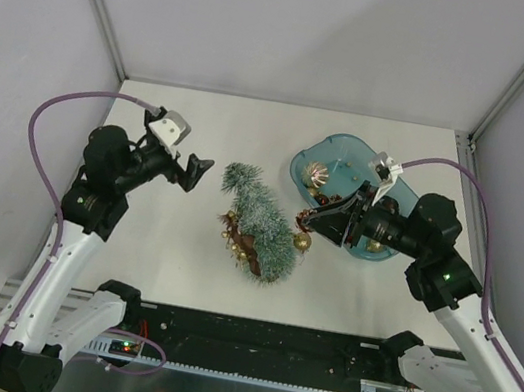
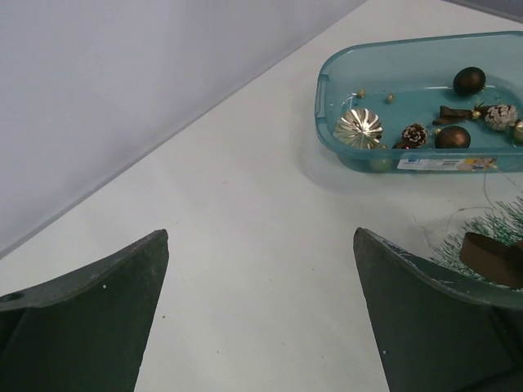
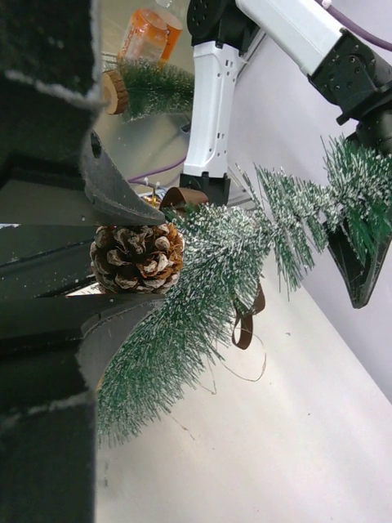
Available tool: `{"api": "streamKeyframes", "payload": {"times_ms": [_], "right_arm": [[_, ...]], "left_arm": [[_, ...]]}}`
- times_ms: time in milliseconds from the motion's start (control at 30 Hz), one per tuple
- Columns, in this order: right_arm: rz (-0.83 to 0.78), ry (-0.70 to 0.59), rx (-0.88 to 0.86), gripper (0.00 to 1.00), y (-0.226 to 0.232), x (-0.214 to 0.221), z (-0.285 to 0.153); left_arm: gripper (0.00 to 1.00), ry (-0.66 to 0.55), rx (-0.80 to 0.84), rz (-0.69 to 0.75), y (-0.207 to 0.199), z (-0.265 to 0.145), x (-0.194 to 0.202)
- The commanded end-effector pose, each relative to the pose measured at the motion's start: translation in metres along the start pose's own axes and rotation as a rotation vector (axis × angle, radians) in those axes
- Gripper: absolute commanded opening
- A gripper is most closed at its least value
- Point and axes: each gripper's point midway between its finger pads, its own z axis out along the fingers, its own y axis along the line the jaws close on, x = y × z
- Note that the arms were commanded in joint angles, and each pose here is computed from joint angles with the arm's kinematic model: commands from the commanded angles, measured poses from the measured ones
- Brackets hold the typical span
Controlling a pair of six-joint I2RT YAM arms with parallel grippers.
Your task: Decorate the small christmas tree
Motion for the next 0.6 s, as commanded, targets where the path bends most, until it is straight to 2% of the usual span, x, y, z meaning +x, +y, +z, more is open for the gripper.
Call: {"api": "streamKeyframes", "payload": {"times_ms": [0, 233, 567], "right_arm": [[-0.059, -0.074, -0.081, 0.26, 0.026, -0.031, -0.001], [-0.055, -0.077, -0.098, 0.25, 0.027, -0.033, 0.004], [-0.057, -0.06, -0.107, 0.26, 0.028, -0.027, 0.015]], "left_arm": [[1.0, -0.103, 0.039, 0.035, -0.004, -0.006, -0.035], [1.0, -0.18, 0.196, -0.05, -0.033, -0.006, -0.05], [1.0, -0.213, 0.267, -0.055, -0.048, -0.005, -0.057]]}}
